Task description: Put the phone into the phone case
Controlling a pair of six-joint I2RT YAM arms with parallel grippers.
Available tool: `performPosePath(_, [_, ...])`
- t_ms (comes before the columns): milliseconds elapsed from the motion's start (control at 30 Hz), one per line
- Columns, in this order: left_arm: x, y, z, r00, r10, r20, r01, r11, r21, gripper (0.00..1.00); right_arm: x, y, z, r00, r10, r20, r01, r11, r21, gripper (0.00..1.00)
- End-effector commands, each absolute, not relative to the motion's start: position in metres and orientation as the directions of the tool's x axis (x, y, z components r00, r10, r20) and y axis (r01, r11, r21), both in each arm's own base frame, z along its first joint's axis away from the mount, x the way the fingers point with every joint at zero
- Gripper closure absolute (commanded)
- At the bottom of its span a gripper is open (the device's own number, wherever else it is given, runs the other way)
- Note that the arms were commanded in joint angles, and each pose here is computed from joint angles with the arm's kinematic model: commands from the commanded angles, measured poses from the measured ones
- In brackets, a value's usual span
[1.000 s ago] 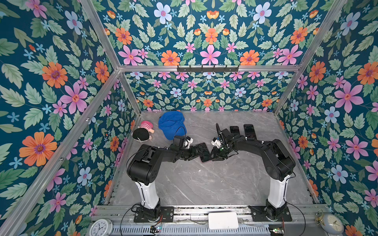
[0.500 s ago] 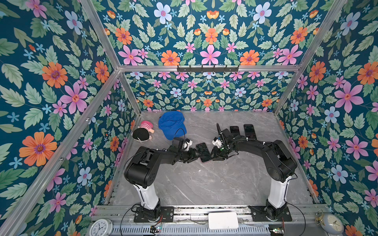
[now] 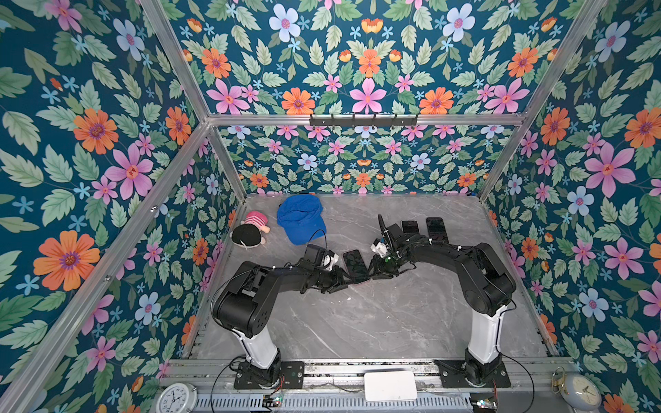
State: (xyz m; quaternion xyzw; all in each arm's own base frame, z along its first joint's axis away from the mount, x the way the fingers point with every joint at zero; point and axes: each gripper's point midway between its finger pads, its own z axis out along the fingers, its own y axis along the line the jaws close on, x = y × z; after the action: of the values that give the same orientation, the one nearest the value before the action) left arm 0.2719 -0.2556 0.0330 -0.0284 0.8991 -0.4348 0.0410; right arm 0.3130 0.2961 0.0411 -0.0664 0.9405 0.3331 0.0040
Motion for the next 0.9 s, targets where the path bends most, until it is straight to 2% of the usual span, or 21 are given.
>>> performPosePath(0, [0.265, -0.251, 0.029, -0.997, -0.067, -0.026, -0.025, 0.654, -0.756, 0.58, 0.311, 0.301, 0.042, -0.99, -0.129, -0.047, -0.129, 0.75, 0.649, 0.64])
performPosePath(433, [0.268, -0.254, 0.033, -0.999, -0.046, -0.023, -0.013, 0.668, -0.744, 0.62, 0.307, 0.317, 0.042, -0.988, -0.148, -0.045, -0.138, 0.711, 0.69, 0.66])
performPosePath(867, [0.267, -0.247, 0.027, -0.999, -0.038, -0.022, -0.011, 0.704, -0.71, 0.73, 0.303, 0.324, 0.047, -0.987, -0.152, -0.056, -0.148, 0.702, 0.696, 0.69])
